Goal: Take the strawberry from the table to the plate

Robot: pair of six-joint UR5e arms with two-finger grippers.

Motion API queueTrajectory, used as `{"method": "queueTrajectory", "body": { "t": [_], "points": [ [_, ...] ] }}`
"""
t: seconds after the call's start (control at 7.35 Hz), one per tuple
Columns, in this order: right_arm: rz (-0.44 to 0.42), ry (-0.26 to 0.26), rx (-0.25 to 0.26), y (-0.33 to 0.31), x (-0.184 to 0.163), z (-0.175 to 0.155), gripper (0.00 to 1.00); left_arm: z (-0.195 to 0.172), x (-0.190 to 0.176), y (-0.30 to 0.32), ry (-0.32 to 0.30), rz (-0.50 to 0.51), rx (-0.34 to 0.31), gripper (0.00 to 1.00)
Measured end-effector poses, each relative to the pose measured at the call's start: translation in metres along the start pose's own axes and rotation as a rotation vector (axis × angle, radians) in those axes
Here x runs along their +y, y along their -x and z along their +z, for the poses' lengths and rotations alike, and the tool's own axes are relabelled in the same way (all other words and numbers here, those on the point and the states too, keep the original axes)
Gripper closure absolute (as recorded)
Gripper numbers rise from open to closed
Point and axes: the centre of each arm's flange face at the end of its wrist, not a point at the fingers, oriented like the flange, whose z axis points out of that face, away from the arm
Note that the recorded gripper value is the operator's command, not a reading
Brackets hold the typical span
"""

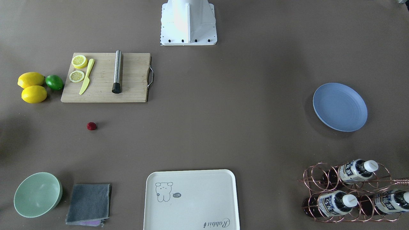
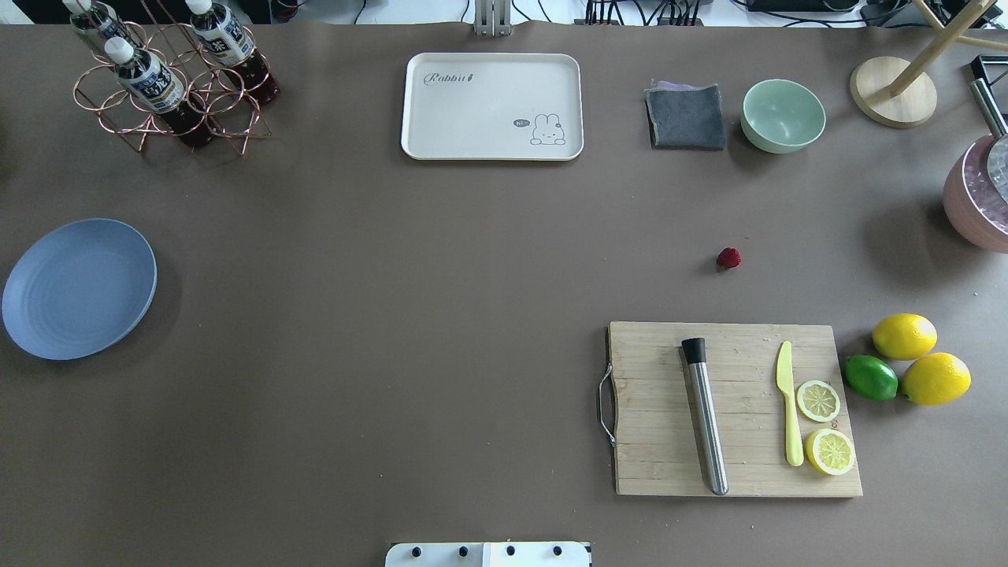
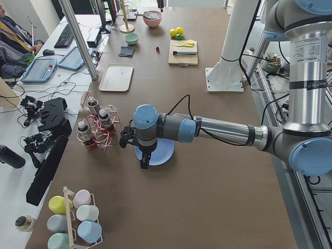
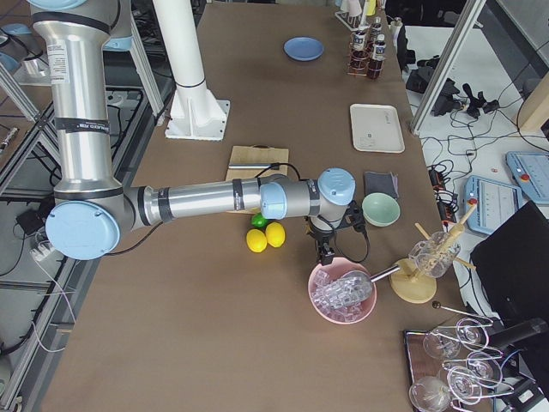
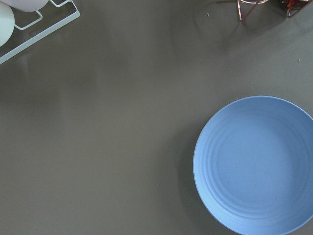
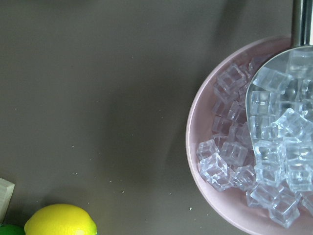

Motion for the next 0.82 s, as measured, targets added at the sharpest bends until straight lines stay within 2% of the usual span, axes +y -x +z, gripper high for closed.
{"method": "queueTrajectory", "body": {
  "t": [0.41, 0.82],
  "points": [
    [-0.001, 0.007, -0.001, 0.001, 0.0, 0.003, 0.0, 0.026, -0.003, 0.014, 0.022, -0.012, -0.001, 0.04],
    [-0.003, 0.011, -0.011, 0.004, -0.001, 0.007, 0.0, 0.099, -0.012, 0.014, -0.006, -0.039, 0.028, 0.07]
  ]
}}
